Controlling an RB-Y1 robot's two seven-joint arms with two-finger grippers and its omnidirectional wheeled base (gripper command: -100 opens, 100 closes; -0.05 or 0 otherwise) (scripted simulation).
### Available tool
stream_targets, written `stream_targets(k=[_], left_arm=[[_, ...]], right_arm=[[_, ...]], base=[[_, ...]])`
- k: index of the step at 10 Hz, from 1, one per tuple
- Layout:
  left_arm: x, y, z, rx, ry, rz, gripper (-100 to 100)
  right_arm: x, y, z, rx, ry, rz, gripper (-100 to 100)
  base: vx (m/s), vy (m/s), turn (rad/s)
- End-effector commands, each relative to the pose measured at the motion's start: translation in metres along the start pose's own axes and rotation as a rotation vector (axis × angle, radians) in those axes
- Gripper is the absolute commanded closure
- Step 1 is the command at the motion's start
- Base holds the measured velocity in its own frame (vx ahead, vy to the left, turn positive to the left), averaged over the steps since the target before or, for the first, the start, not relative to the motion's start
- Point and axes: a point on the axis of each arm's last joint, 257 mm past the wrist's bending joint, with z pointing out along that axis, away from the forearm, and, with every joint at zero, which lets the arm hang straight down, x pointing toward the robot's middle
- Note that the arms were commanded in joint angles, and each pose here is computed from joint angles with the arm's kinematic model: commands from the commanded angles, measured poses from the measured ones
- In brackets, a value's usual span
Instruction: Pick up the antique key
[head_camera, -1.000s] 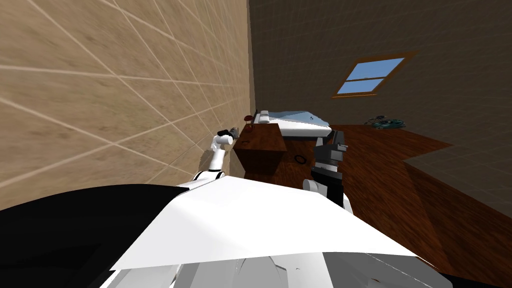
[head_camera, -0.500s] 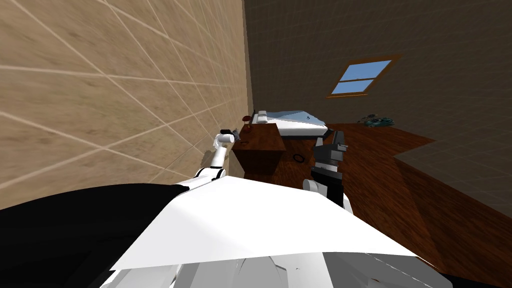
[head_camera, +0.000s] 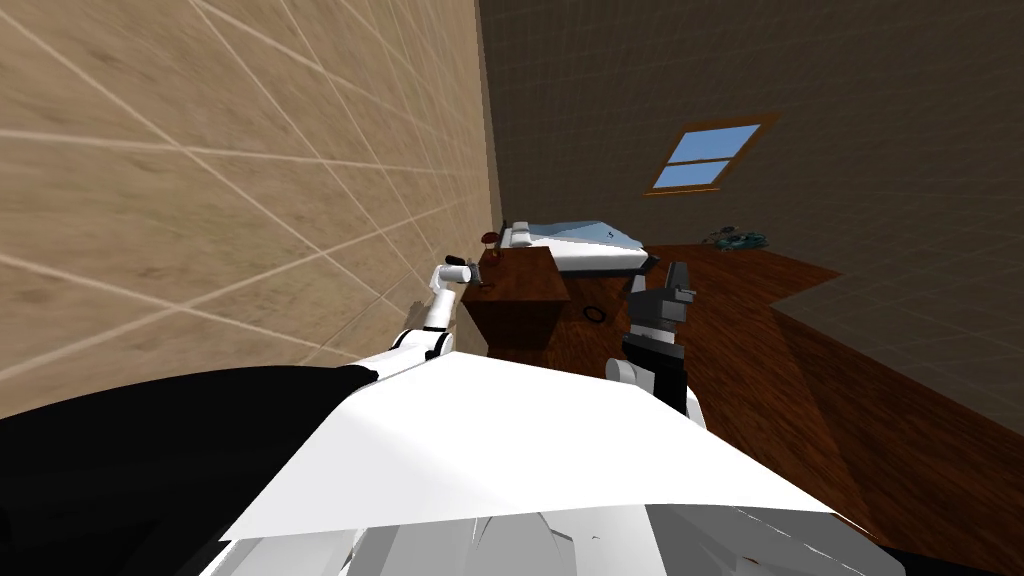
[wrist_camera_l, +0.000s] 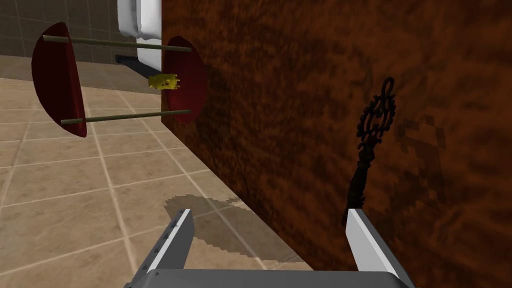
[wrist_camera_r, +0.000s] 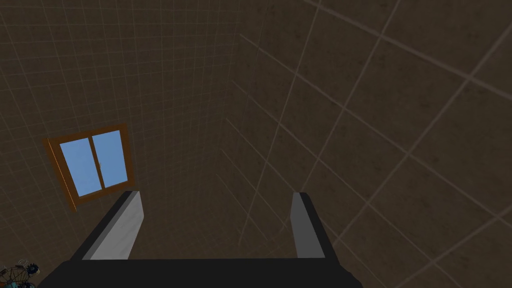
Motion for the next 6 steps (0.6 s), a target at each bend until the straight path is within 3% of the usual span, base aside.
stream_targets(k=[1,6], left_arm=[[-0.001,0.014,0.004,-0.054,-0.010,0.000,-100],[0.000,0.047,0.012,-0.237,-0.040,0.010,-100]], right_arm=[[0.000,0.000,0.000,0.000,0.000,0.000,0],[0.000,0.000,0.000,0.000,0.000,0.000,0]], base=[[0.007,0.028,-0.061],[0.012,0.030,-0.086]])
